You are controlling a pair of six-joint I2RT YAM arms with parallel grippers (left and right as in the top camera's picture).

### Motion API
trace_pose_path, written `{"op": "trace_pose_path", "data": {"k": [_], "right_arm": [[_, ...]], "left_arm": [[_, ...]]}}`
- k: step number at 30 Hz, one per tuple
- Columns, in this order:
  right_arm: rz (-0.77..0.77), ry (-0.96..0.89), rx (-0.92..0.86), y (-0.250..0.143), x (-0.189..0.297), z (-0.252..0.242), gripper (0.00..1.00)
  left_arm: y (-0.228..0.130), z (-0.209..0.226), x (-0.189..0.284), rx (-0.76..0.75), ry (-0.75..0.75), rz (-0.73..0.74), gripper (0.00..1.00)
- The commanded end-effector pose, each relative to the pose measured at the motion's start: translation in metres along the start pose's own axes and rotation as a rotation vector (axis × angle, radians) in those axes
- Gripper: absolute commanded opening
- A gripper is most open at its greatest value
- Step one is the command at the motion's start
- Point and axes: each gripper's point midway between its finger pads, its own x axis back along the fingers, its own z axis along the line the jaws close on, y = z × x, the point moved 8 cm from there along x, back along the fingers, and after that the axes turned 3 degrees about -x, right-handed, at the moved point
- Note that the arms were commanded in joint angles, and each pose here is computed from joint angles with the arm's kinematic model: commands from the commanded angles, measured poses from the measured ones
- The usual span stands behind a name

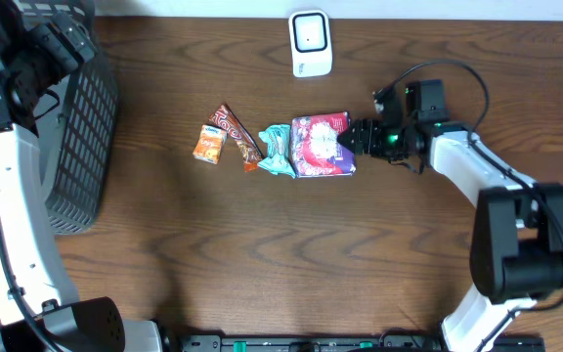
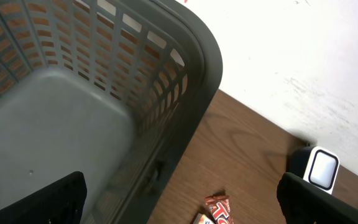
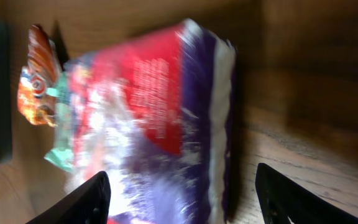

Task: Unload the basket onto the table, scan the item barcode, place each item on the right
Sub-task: 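Hold the purple-red pack in front of the white scanner with the right gripper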

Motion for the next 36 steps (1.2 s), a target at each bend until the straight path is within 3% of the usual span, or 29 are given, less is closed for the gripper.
{"op": "trace_pose_path", "data": {"k": [1,7,8,11,12,17,25,30,36], "right_arm": [[0.05,0.059,0.0,-0.002,-0.015,0.005,0.69],[0.09,0.11,0.047,-0.01,-0.046,0.005,0.68],[0.089,0.11,0.05,-0.011,-0.048,0.005,0.59],[0.075,0.115,0.026,-0.008,-0.047,0.006,0.12],[0.066,0.117,0.01,-0.005,-0.045,0.008,0.01],[-0.042,0.147,0.044,0.026,-0.016,0.026,0.01],[-0.412,0.054,0.2,0.093,0.051,0.07,0.01],[-0.593,0.07,0.267,0.112,0.043,0.093,0.01],[-0.725,0.009,0.172,0.124,0.02,0.089,0.01]], "left_arm": [[0.003,-0.001,0.006,0.007,-0.004,-0.016,0.98],[0.003,-0.001,0.006,0.007,-0.004,-0.015,0.98],[0.003,-0.001,0.006,0.007,-0.004,-0.016,0.98],[0.003,-0.001,0.006,0.007,-0.004,-0.015,0.98],[0.003,-0.001,0.006,0.007,-0.004,-0.015,0.98],[0.003,-0.001,0.006,0.007,-0.004,-0.015,0.98],[0.003,-0.001,0.006,0.007,-0.004,-0.015,0.98],[0.003,-0.001,0.006,0.007,-0.004,-0.015,0.98],[0.003,-0.001,0.006,0.007,-0.004,-0.015,0.98]]}}
